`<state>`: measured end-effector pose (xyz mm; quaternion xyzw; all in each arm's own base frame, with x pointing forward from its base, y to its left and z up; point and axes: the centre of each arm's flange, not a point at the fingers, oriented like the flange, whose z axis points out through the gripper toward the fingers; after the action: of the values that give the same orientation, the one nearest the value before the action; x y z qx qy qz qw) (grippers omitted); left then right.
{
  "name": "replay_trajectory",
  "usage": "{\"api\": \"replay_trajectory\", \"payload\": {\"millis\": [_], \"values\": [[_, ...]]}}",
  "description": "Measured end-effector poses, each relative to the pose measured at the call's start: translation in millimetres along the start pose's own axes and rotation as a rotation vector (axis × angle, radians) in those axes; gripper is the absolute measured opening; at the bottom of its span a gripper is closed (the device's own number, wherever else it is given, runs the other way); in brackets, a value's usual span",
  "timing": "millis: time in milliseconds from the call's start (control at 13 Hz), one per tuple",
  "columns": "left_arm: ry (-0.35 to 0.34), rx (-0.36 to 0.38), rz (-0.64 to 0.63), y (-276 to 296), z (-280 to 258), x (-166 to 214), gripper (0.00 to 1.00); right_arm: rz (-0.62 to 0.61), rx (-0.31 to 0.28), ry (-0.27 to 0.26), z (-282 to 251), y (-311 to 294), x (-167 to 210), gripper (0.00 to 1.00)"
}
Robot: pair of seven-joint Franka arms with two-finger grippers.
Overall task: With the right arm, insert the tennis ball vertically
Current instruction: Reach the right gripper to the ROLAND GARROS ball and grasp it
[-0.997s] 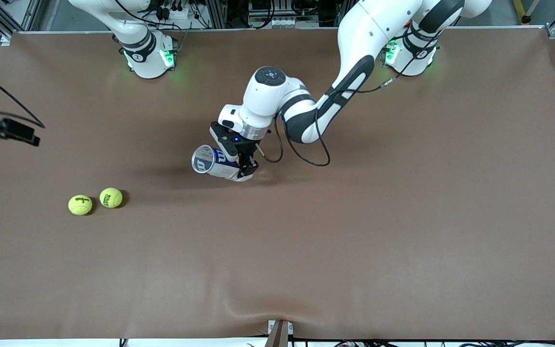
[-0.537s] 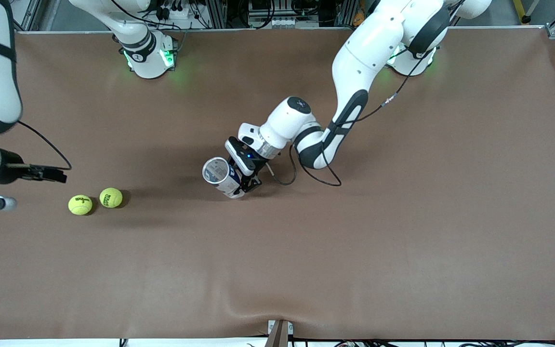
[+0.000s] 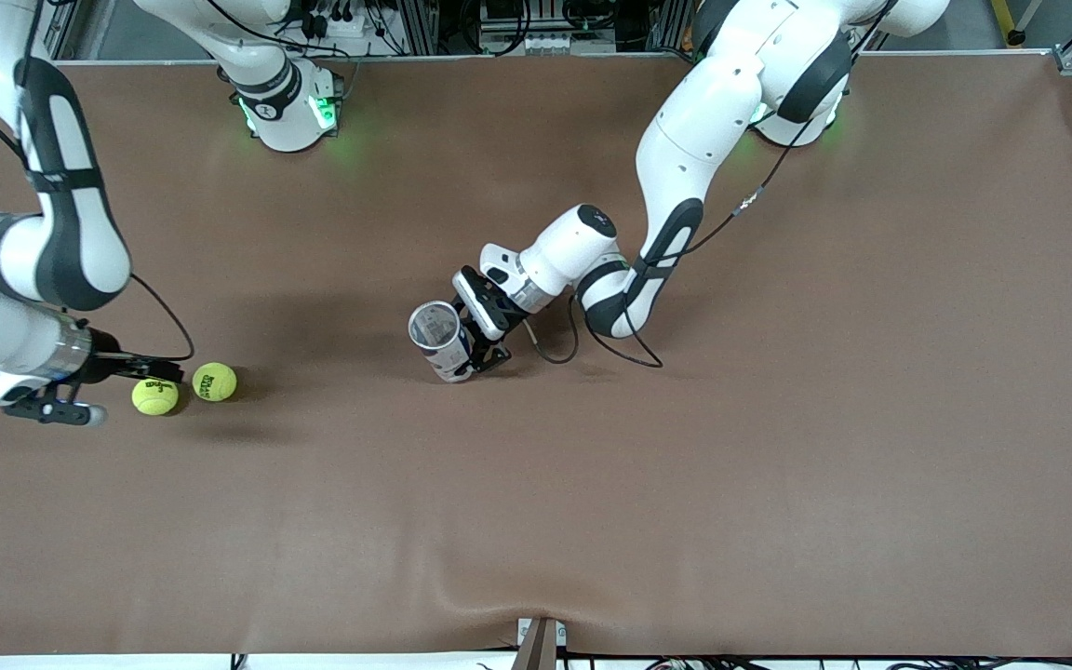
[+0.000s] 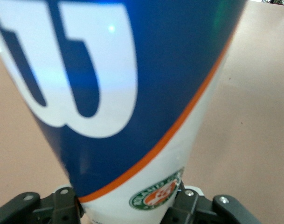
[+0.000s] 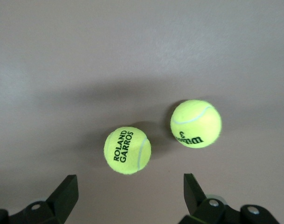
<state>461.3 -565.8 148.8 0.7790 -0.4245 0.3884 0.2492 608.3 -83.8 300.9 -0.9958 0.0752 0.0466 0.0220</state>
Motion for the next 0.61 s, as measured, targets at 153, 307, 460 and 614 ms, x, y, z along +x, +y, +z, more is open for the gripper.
{"api": "replay_trajectory", "payload": {"millis": [153, 307, 460, 614], "values": [[0.002, -0.005, 0.002, 3, 1, -2, 0.71, -0.006, 0.000, -0.007, 21, -4, -1, 1.00], [0.002, -0.007, 0.003, 4, 1, -2, 0.75, -0.011, -0.001, -0.018, 39, -7, 1, 1.00], [0.001, -0.007, 0.003, 5, 1, -2, 0.81, -0.017, -0.002, -0.033, 56, -11, 1, 1.00], [0.001, -0.007, 0.003, 4, 2, -3, 0.85, -0.022, -0.004, -0.035, 68, -15, 1, 1.00]]}}
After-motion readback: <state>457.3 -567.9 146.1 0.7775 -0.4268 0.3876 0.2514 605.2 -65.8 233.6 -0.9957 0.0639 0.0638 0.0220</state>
